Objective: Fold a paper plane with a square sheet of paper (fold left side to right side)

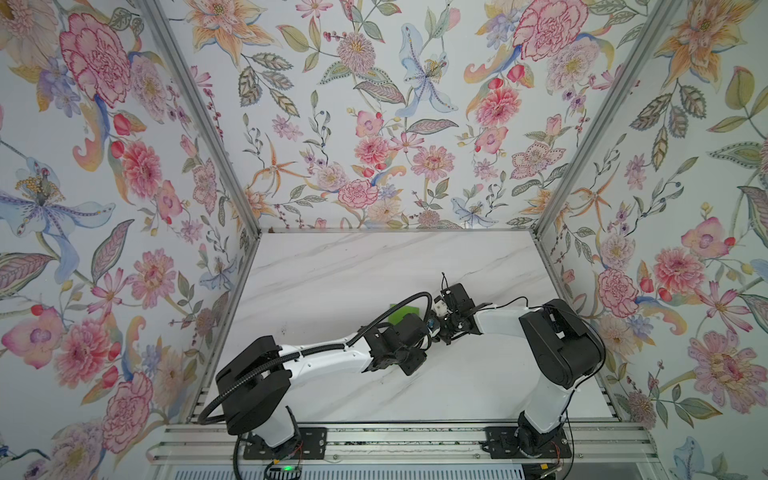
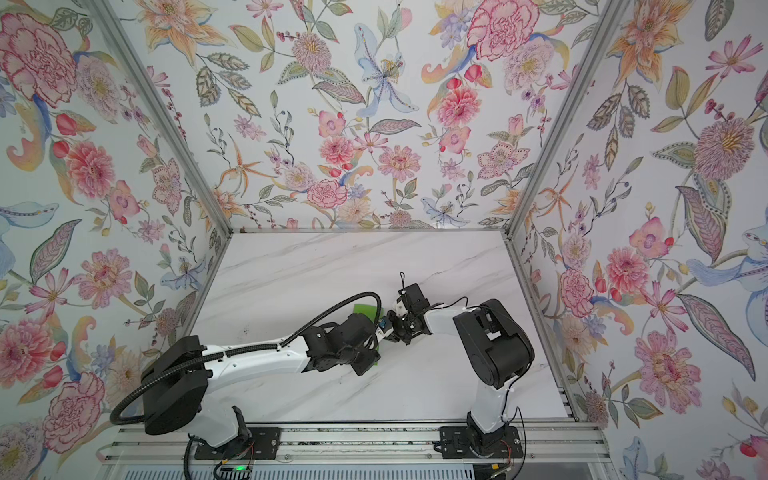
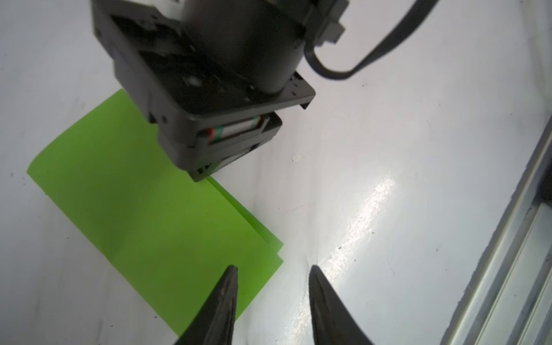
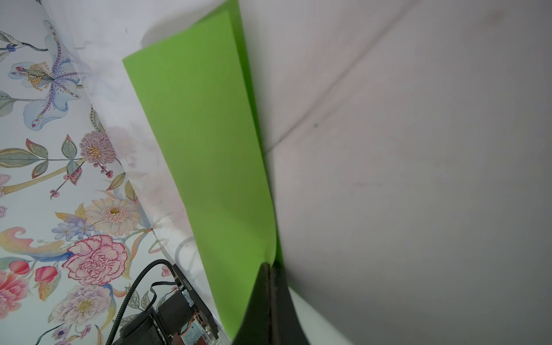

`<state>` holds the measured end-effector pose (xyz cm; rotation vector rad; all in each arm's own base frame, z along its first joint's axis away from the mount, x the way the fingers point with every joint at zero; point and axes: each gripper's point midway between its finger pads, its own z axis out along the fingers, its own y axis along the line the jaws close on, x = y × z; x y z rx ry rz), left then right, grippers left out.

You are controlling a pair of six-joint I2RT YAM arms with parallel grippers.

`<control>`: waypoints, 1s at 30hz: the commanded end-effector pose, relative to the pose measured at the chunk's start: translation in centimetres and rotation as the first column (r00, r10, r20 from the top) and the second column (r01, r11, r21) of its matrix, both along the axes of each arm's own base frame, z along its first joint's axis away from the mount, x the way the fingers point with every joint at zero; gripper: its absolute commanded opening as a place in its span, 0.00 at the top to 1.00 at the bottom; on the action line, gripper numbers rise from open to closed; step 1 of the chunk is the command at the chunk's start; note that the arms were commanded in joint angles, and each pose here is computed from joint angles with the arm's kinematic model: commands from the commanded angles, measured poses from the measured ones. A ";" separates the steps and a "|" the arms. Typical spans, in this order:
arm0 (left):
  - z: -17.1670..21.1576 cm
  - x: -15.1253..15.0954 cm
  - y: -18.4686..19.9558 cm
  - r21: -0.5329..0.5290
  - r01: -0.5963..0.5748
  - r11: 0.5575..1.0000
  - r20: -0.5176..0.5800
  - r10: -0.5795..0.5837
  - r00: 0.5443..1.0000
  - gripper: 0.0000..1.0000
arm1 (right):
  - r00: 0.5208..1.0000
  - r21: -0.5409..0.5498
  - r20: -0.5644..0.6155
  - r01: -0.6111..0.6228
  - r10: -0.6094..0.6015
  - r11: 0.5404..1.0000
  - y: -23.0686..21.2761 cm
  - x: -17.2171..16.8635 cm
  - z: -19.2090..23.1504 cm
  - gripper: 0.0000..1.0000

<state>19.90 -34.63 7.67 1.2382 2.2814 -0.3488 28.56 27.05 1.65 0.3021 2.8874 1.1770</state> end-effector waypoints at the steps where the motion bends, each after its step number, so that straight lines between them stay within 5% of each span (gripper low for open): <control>1: -0.8 0.7 0.0 0.096 0.030 0.995 0.123 -0.042 0.992 0.55 | 0.987 -0.123 -0.156 0.028 -0.048 0.992 -2.5 -2.6 -3.6 1.00; 14: -3.6 0.8 -0.2 0.243 0.071 0.967 0.174 -0.116 0.978 0.50 | 0.986 -0.129 -0.157 0.035 -0.056 0.991 -2.8 -2.6 -3.8 1.00; 22: -1.8 0.9 0.0 0.230 0.069 0.971 0.194 -0.116 0.974 0.62 | 0.986 -0.133 -0.155 0.037 -0.058 0.990 -3.0 -2.6 -3.8 1.00; 30: -0.9 0.6 0.0 0.200 0.073 0.977 0.191 -0.112 0.975 0.85 | 0.986 -0.137 -0.155 0.037 -0.058 0.990 -3.1 -2.6 -3.9 1.00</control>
